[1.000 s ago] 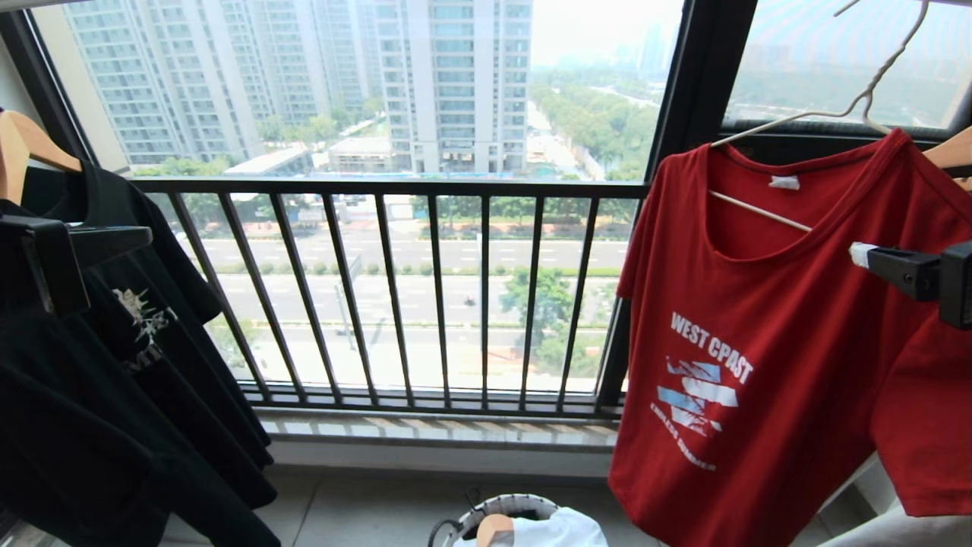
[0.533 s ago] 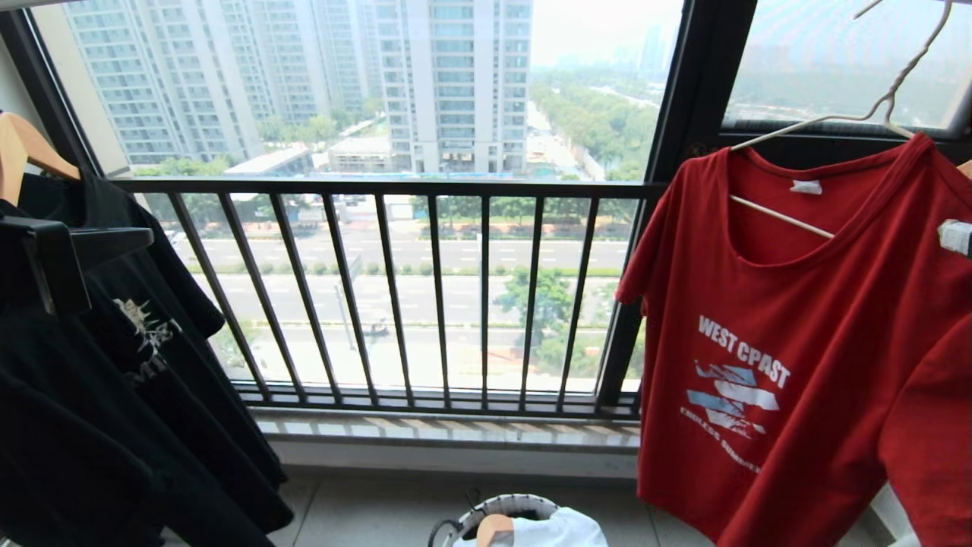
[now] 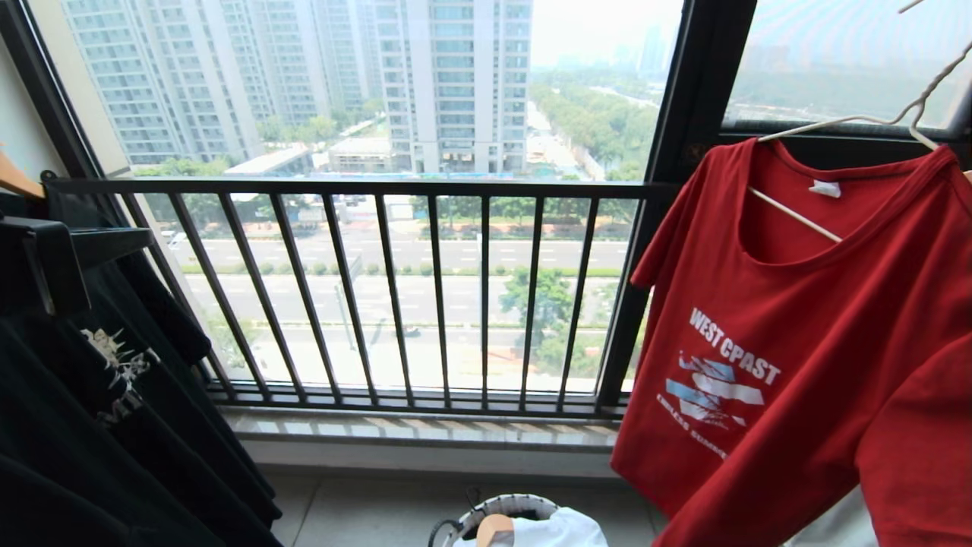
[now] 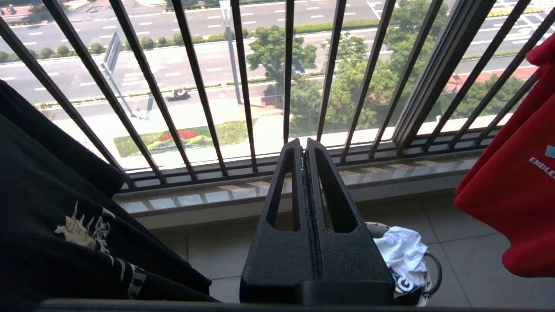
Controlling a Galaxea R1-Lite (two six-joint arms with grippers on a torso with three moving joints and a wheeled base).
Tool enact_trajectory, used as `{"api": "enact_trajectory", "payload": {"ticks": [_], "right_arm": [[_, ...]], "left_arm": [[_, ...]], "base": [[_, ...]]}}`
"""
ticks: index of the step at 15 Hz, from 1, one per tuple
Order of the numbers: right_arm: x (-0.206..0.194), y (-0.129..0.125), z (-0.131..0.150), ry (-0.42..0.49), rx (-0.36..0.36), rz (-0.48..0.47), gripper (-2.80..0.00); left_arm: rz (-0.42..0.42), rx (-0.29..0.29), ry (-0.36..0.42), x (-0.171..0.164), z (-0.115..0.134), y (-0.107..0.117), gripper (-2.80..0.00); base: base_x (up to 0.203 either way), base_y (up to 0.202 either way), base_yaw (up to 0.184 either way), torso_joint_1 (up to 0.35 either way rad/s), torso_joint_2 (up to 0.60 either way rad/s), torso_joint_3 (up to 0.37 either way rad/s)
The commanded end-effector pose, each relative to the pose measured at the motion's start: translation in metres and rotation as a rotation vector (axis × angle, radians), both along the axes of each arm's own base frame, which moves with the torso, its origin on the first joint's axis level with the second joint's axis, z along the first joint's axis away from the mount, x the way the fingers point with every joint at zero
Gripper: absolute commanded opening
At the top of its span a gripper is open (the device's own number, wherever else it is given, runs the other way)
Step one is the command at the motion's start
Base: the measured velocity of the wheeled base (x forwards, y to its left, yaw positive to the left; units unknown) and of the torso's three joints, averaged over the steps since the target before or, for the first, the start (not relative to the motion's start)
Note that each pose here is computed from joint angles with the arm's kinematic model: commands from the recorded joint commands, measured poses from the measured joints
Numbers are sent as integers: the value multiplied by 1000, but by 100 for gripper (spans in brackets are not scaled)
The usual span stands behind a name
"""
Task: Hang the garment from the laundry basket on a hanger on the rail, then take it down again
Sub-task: Take the clothes off the clothes rack
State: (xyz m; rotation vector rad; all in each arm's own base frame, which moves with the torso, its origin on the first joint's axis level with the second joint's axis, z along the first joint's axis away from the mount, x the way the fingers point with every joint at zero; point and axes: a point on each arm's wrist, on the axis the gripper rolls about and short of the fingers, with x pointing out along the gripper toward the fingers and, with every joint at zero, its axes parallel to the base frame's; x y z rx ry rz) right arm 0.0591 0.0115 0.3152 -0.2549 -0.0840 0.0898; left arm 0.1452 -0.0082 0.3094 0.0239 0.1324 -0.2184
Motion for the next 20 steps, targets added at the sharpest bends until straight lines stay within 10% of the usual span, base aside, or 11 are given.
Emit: {"api": "enact_trajectory", "payload": {"ticks": [1, 7, 20], "right_arm": [[-14, -4, -3, 41, -10, -21, -280], [-32, -11, -15, 115, 29, -138, -280], [-66, -18, -41, 167, 68, -55, -280]], "left_arm": [[-1, 0, 3, 1, 0, 0, -280], [-1, 0, 5, 2, -1, 0, -280], [-5, 1, 0, 0, 0, 0, -280]], "base": [[0, 0, 0, 0, 0, 0], [0, 0, 0, 0, 0, 0], [0, 0, 0, 0, 0, 0]]}}
